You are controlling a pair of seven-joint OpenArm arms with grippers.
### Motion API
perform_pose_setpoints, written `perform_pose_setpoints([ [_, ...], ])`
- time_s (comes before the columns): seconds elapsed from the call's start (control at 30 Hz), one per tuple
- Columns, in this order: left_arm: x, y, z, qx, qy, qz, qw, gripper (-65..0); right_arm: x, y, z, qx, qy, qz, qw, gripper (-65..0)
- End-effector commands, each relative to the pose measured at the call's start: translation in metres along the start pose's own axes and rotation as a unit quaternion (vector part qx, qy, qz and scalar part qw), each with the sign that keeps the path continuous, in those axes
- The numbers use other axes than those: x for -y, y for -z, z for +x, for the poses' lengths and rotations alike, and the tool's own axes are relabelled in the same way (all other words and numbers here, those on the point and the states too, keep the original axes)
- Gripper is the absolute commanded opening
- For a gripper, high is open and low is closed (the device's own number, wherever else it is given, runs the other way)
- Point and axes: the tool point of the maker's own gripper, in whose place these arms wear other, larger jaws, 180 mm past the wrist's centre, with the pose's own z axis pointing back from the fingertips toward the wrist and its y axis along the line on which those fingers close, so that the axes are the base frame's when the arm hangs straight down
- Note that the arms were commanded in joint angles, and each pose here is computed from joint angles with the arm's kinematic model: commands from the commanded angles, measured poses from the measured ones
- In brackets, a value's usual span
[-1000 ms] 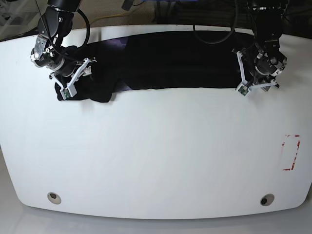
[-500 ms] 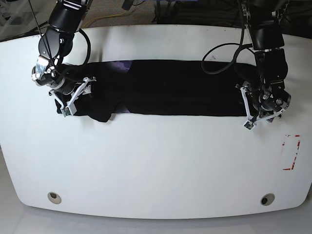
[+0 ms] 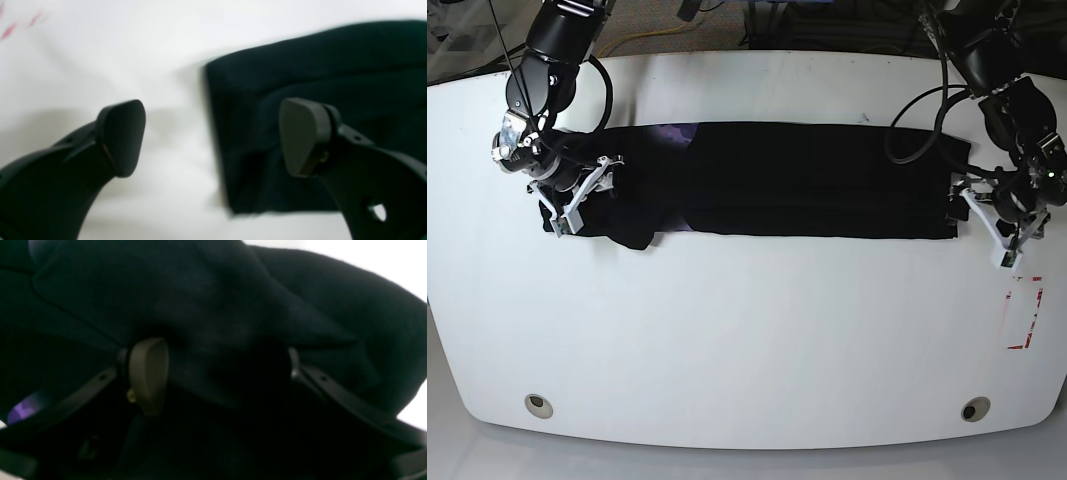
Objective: Fold the T-shirt properly
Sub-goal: 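Release the hem and regrasp the folded strip's ends with both grippers, then fold the strip end with the left gripper toward the right gripper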
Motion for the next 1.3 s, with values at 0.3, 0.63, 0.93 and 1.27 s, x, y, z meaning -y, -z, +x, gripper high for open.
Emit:
perform_pose_setpoints([
  [0.3, 0.019, 0.02, -0.033, -0.025, -0.051, -0.05, 0.997, -5.1, -0.004, 0.0, 0.008, 0.011, 0.001, 0.002, 0.9999, -22.7],
  [0.63, 0.036, 0.035, -0.052, -0.049, -0.076, -0.08, 0.993, -10.3, -0.017, 0.007, 0.008, 0.014, 0.01, 0.015, 0.9997, -22.7],
  [0.93, 0.038, 0.038, -0.055, -0.056, -0.077, -0.085, 0.992, -61.5, -0.019, 0.008, 0.005, 0.011, 0.013, 0.017, 0.9997, -22.7],
  [1.27, 0.048, 0.004, -0.01, -0.002, 0.031, -0.045, 0.999, -62.6, -0.019, 0.008, 0.005, 0.011, 0.013, 0.017, 0.9997, -22.7],
])
